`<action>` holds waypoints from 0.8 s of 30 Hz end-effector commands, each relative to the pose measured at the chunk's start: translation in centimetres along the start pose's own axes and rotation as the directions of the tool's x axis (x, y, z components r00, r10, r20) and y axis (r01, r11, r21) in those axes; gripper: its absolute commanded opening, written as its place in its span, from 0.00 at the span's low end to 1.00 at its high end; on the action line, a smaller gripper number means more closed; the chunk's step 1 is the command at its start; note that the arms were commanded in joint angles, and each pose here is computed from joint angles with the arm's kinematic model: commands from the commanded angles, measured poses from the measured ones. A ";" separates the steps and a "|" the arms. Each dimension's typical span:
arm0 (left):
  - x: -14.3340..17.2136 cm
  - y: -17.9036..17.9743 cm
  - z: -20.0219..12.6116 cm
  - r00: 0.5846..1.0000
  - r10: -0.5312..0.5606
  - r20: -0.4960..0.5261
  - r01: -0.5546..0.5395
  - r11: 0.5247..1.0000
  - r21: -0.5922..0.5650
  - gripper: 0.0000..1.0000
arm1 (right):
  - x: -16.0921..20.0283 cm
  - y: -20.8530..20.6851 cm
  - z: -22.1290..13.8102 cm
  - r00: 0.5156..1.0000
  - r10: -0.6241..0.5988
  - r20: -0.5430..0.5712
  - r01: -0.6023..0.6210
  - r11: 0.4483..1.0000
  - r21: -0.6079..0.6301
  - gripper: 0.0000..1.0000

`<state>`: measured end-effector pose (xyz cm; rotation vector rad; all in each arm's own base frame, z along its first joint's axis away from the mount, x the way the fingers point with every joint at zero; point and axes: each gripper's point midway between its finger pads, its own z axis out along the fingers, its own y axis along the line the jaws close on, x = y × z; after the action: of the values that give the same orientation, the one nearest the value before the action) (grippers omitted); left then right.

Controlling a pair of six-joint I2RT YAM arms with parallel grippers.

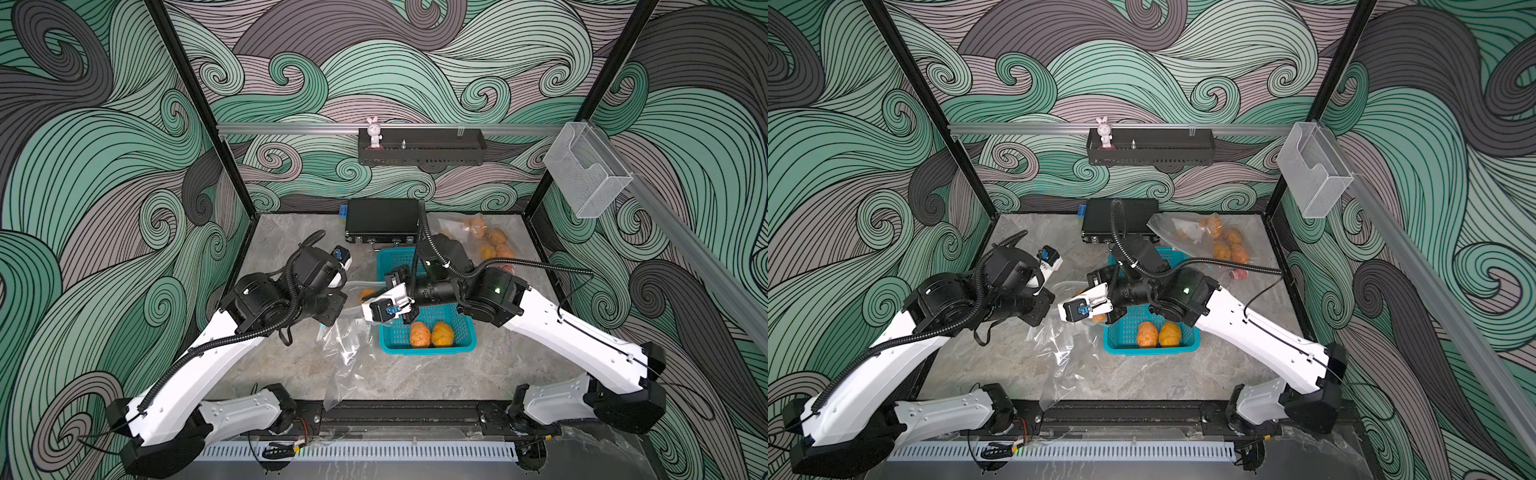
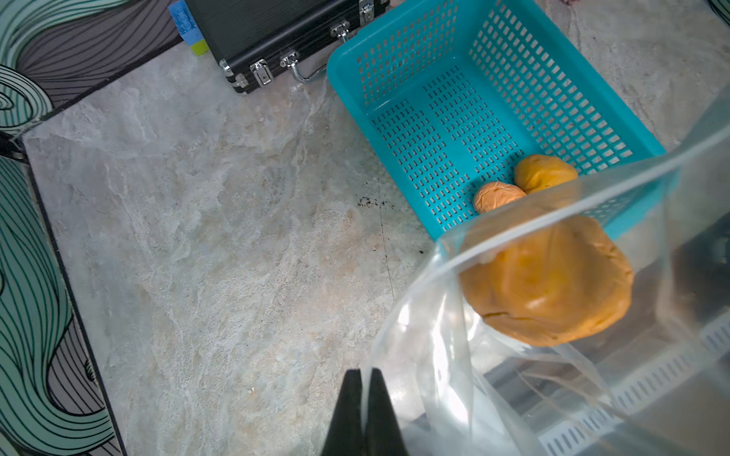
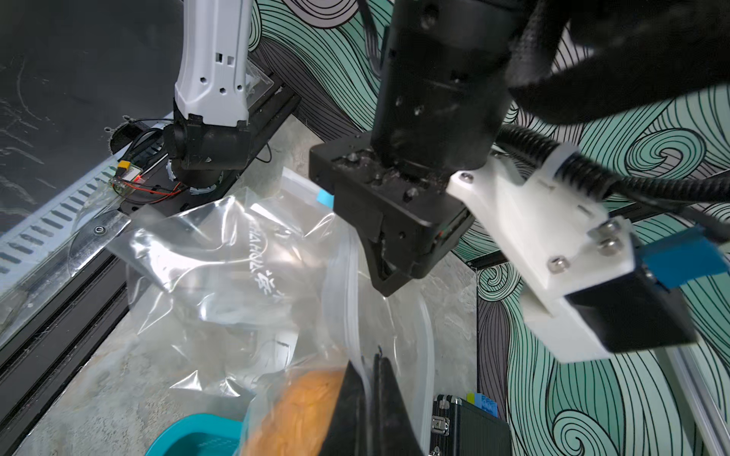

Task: Put the potatoes into a zipper bag and zip it
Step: Adjust the zipper food storage bag at the center of the board.

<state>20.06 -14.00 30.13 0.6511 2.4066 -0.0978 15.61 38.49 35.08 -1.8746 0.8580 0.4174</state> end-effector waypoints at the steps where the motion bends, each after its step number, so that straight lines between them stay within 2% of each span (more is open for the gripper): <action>1: -2.2 2.6 -3.0 0.994 0.009 0.112 0.003 0.994 -0.108 0.00 | -0.2 1.8 0.1 1.000 0.006 0.029 -0.004 0.998 -0.062 0.02; 3: -2.7 3.0 -4.0 0.991 0.022 0.134 -0.005 0.993 -0.122 0.00 | 0.0 2.6 0.2 0.999 0.023 0.037 -0.020 0.996 -0.084 0.09; 4: -2.7 2.9 -4.2 0.990 0.030 0.141 -0.014 0.993 -0.116 0.00 | -0.1 2.8 0.3 0.999 0.028 0.044 -0.024 0.996 -0.087 0.23; 5: -2.7 2.9 -4.2 0.988 0.035 0.150 -0.018 0.993 -0.115 0.00 | -0.1 2.6 0.2 0.998 0.033 0.051 -0.030 0.997 -0.071 0.41; 6: -2.6 3.0 -4.1 0.987 0.040 0.154 -0.021 0.992 -0.121 0.00 | -0.2 2.4 0.0 0.997 0.048 0.058 -0.045 0.998 -0.050 0.51; 8: -2.0 3.5 -3.5 0.985 0.038 0.171 -0.011 0.988 -0.153 0.00 | -0.6 1.6 -0.7 0.992 0.102 0.080 -0.103 0.995 0.010 0.61; 10: -1.9 4.2 -3.2 0.979 0.027 0.203 0.012 0.982 -0.187 0.00 | -0.9 0.3 -1.9 0.975 0.190 0.113 -0.198 0.977 0.073 0.65; 12: -2.1 5.1 -3.4 0.969 0.007 0.246 0.052 0.971 -0.234 0.00 | -1.0 -2.4 -3.6 0.919 0.332 0.211 -0.370 0.911 0.182 0.67; 15: -2.5 4.8 -3.1 0.960 0.001 0.282 0.063 0.974 -0.218 0.00 | 2.0 -4.9 -6.2 0.745 0.564 0.355 -0.663 0.683 0.307 0.70; 18: -2.3 4.0 -1.7 0.963 0.008 0.269 0.044 0.981 -0.189 0.00 | 8.5 -4.7 -7.7 0.511 0.758 0.405 -0.842 0.346 0.413 0.70; 19: -2.0 3.8 -1.0 0.966 0.011 0.260 0.040 0.981 -0.187 0.00 | 11.0 -3.9 -8.1 0.417 0.816 0.400 -0.866 0.223 0.448 0.70; 20: -1.7 3.6 -0.5 0.967 0.011 0.256 0.037 0.983 -0.182 0.00 | 13.4 -2.4 -8.2 0.334 0.868 0.367 -0.868 0.131 0.479 0.69; 22: -1.2 3.1 0.4 0.966 0.009 0.258 0.034 0.987 -0.159 0.00 | 17.5 0.7 -8.2 0.185 0.933 0.308 -0.834 -0.017 0.552 0.66; 23: -1.0 2.9 0.7 0.964 0.004 0.267 0.037 0.989 -0.146 0.00 | 18.8 2.4 -7.8 0.132 0.957 0.259 -0.820 -0.042 0.570 0.66; 24: -0.8 2.7 1.0 0.961 -0.002 0.276 0.040 0.990 -0.134 0.00 | 19.9 4.0 -7.4 0.096 0.975 0.199 -0.805 -0.041 0.592 0.65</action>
<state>22.17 -11.59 29.17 0.5485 2.1947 0.0474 25.66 26.41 29.58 -0.6591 1.8866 0.6586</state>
